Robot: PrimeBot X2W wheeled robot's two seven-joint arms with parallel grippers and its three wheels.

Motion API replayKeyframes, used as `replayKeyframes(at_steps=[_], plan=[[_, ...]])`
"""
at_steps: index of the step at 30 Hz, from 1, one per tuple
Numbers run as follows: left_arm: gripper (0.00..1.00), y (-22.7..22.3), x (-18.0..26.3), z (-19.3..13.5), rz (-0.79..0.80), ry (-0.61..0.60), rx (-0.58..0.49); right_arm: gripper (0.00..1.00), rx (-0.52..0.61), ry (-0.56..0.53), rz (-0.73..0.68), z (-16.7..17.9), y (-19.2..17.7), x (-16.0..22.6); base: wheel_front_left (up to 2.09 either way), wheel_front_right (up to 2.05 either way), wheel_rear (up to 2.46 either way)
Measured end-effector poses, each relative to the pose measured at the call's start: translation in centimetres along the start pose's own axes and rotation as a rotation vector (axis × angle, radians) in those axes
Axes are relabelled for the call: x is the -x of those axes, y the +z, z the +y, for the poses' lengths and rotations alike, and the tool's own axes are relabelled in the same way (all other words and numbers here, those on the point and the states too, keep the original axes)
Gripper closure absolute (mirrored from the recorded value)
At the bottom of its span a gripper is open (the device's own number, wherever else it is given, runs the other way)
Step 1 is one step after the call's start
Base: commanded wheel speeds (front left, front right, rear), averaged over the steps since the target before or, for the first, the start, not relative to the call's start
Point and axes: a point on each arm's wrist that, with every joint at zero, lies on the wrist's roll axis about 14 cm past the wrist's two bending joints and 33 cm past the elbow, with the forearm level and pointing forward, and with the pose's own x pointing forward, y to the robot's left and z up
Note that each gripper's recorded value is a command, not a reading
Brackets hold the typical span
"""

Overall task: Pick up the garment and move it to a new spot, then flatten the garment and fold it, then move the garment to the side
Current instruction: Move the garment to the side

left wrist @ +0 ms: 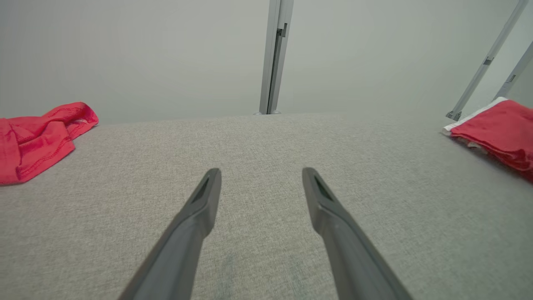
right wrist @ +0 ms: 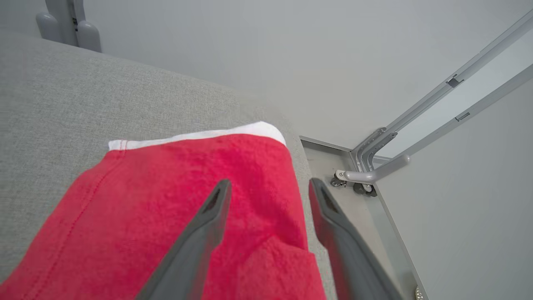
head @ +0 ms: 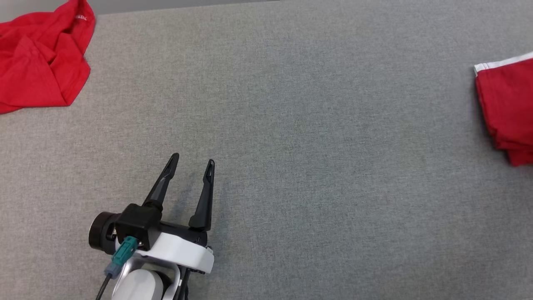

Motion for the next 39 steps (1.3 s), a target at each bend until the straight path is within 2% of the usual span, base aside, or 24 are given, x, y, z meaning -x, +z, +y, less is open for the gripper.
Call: replayKeyframes(at_steps=[13, 24, 30, 34, 39], plan=[[0.0, 1.4, 1.0, -1.1, -0.025, -0.015, 0.003, 0.0, -0.063, 0.043, -0.09, 2.8, 2.0, 2.1, 0.0, 0.0, 0.0], [0.0, 3.6, 3.0, -0.3, -0.087, 0.043, 0.019, 0.0, -0.162, 0.113, -0.275, 5.7, 6.6, 6.1, 0.0, 0.0, 0.0], [0.0, 4.0, 5.1, 1.0, -0.11, 0.111, 0.041, 0.0, -0.258, 0.19, -0.385, 9.0, 8.9, 9.3, 0.0, 0.0, 0.0], [0.0, 3.7, 6.7, 1.8, -0.112, 0.153, 0.056, 0.0, -0.331, 0.244, -0.414, 11.8, 8.6, 11.3, 0.0, 0.0, 0.0], [0.0, 3.1, 8.4, 3.0, -0.103, 0.207, 0.068, 0.0, -0.445, 0.249, -0.477, 13.1, 9.2, 13.1, 0.0, 0.0, 0.0]])
